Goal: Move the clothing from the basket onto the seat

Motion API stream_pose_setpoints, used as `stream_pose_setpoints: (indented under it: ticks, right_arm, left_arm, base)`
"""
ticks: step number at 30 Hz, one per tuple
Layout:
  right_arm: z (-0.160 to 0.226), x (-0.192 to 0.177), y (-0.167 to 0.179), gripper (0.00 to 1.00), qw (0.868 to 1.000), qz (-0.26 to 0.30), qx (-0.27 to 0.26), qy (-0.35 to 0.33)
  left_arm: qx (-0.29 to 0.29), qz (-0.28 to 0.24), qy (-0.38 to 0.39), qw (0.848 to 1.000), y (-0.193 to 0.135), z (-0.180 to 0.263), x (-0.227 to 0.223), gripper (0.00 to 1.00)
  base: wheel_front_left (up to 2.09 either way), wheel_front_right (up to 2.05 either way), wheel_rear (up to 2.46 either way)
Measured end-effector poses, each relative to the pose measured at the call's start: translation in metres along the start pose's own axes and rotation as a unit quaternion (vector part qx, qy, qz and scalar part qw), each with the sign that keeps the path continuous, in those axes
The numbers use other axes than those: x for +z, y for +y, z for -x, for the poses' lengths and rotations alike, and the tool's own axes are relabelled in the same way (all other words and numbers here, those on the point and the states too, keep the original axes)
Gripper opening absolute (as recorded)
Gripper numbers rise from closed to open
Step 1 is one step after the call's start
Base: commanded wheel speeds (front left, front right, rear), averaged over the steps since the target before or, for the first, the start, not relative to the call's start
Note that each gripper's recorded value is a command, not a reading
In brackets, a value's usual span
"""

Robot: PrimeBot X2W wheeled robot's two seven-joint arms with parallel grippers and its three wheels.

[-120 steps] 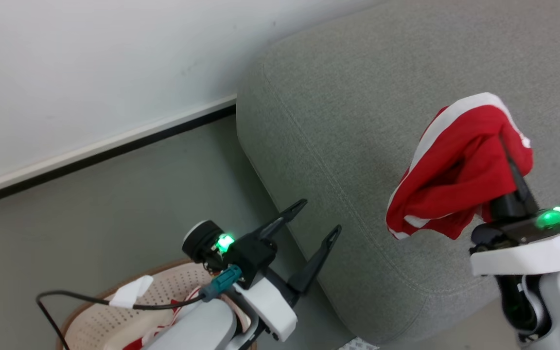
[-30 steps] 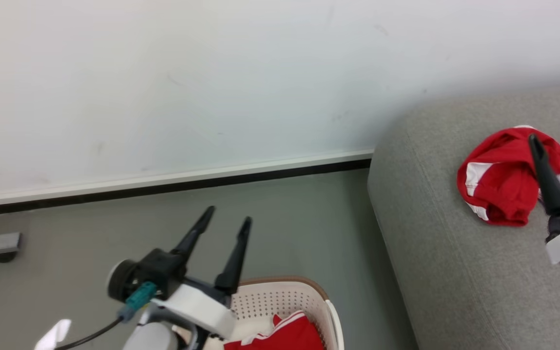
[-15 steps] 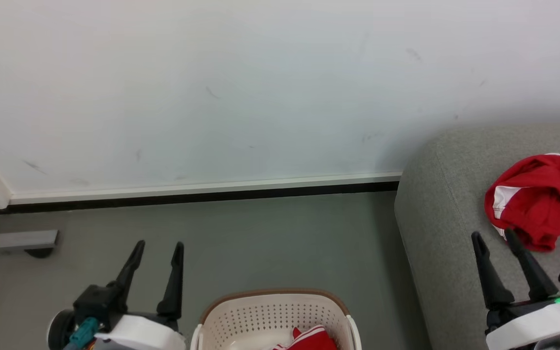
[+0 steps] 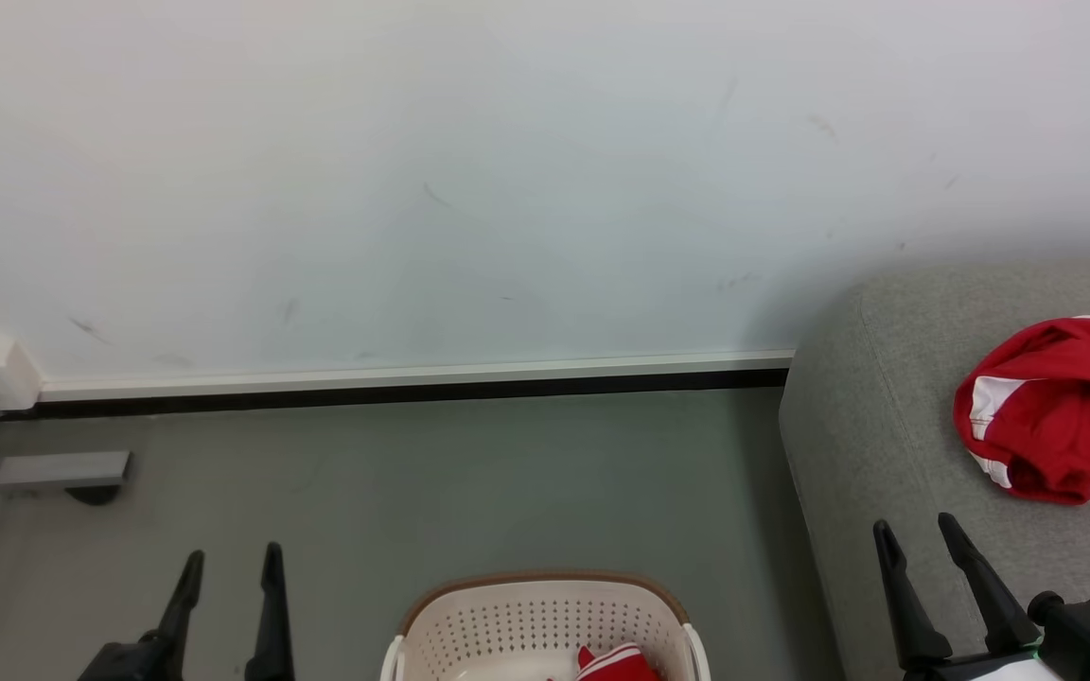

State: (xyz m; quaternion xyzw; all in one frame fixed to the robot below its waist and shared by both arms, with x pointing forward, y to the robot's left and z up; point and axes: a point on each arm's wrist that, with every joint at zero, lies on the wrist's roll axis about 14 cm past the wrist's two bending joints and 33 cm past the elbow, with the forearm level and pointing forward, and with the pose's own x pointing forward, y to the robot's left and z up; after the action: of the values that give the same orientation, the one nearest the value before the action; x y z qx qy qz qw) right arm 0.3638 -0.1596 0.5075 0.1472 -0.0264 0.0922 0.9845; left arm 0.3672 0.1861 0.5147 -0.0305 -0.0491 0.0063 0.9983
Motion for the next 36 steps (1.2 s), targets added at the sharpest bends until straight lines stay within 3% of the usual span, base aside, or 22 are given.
stream_pose_setpoints:
  ticks: [24,36]
  right_arm:
    - [-0.004,-0.004,0.001,1.0,1.0,0.002,-0.002,0.003]
    - [-0.029,0.003,-0.025,1.0,0.999,0.036,-0.018,0.0]
  left_arm:
    - [-0.011,0.0,0.004,1.0,-0.006,-0.004,-0.006,1.0]
    - [-0.112,0.028,0.058,0.992,-0.067,-0.042,-0.048,1.0]
  base:
    - [0.0,0.0,0.0]
    - [0.0,0.0,0.0]
